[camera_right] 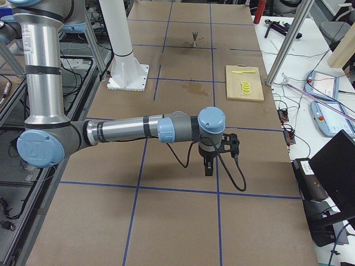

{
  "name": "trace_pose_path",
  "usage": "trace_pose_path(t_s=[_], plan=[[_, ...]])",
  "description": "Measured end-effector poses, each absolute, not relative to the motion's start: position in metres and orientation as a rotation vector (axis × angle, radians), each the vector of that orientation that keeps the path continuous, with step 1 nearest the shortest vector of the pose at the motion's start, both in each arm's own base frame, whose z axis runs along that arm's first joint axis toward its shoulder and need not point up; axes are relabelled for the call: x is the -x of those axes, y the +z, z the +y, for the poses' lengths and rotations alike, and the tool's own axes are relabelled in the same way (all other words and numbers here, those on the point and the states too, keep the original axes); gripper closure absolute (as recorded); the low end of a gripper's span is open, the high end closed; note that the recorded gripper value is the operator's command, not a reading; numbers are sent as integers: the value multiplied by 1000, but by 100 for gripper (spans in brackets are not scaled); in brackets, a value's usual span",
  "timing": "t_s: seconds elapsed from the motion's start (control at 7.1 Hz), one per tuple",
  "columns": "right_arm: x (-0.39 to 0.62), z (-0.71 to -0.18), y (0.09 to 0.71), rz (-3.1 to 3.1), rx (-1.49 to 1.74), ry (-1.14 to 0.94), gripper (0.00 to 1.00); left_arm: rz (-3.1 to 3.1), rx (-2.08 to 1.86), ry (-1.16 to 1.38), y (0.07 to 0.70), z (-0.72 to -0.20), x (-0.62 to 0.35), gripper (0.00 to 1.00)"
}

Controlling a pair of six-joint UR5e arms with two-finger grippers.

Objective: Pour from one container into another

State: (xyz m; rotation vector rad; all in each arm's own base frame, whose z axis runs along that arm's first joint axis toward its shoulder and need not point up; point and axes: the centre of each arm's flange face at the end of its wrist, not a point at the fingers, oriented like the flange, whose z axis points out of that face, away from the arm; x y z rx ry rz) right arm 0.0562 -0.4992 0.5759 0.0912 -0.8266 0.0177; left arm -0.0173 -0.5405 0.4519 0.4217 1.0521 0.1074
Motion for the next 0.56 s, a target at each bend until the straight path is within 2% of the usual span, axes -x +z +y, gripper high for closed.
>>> trace_pose_path(t_s=[0.28, 0.56], plan=[[-53, -499, 574, -833, -90, 17, 0, 1026, -427, 64, 382, -524, -52, 0], [-52, -500, 571, -835, -93, 15, 0, 949, -395, 7, 320, -480, -118, 0]])
